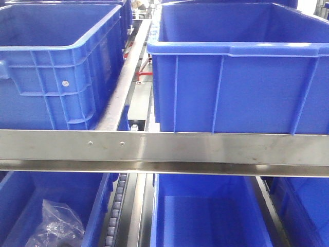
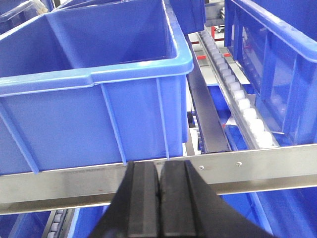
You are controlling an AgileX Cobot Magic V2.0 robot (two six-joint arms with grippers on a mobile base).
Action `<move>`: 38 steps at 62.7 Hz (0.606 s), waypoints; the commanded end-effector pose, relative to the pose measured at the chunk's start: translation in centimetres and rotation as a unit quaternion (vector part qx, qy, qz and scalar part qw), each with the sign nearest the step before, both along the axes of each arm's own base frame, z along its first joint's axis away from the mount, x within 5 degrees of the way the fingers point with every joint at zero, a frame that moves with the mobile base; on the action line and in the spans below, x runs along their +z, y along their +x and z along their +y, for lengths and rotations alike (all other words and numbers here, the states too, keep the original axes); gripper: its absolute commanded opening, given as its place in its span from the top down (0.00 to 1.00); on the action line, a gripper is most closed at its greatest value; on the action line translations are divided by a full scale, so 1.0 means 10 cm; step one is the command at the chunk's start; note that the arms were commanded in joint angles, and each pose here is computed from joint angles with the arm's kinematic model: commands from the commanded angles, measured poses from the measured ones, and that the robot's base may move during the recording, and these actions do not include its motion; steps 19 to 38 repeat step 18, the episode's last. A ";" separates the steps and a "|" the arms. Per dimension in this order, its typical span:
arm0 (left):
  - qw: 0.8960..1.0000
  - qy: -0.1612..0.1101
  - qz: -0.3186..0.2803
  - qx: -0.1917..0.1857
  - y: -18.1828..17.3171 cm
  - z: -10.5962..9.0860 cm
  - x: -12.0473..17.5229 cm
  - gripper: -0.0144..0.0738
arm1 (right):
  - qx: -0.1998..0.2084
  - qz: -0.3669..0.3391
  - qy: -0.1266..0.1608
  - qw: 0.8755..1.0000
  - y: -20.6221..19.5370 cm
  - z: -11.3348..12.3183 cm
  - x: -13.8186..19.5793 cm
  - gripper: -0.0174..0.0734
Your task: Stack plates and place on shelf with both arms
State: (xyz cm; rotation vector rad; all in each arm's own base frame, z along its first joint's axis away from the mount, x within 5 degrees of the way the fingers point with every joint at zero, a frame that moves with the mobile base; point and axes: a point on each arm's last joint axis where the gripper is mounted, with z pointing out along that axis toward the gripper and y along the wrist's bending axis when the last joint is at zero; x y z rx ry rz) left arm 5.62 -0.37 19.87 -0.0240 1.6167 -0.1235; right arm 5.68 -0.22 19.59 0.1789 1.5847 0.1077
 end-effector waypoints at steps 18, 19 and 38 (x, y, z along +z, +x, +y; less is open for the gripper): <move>0.999 -0.007 -0.040 -0.002 -0.01 0.00 0.01 0.73 | -0.004 -0.065 -0.010 0.998 -0.03 -0.01 0.15 0.74; 0.999 -0.007 -0.040 -0.002 -0.01 0.00 0.01 0.73 | -0.004 -0.065 -0.010 0.998 -0.03 -0.01 0.15 0.74; 0.999 -0.007 -0.040 -0.002 -0.01 0.00 0.01 0.73 | -0.004 -0.065 -0.010 0.998 -0.03 -0.01 0.15 0.74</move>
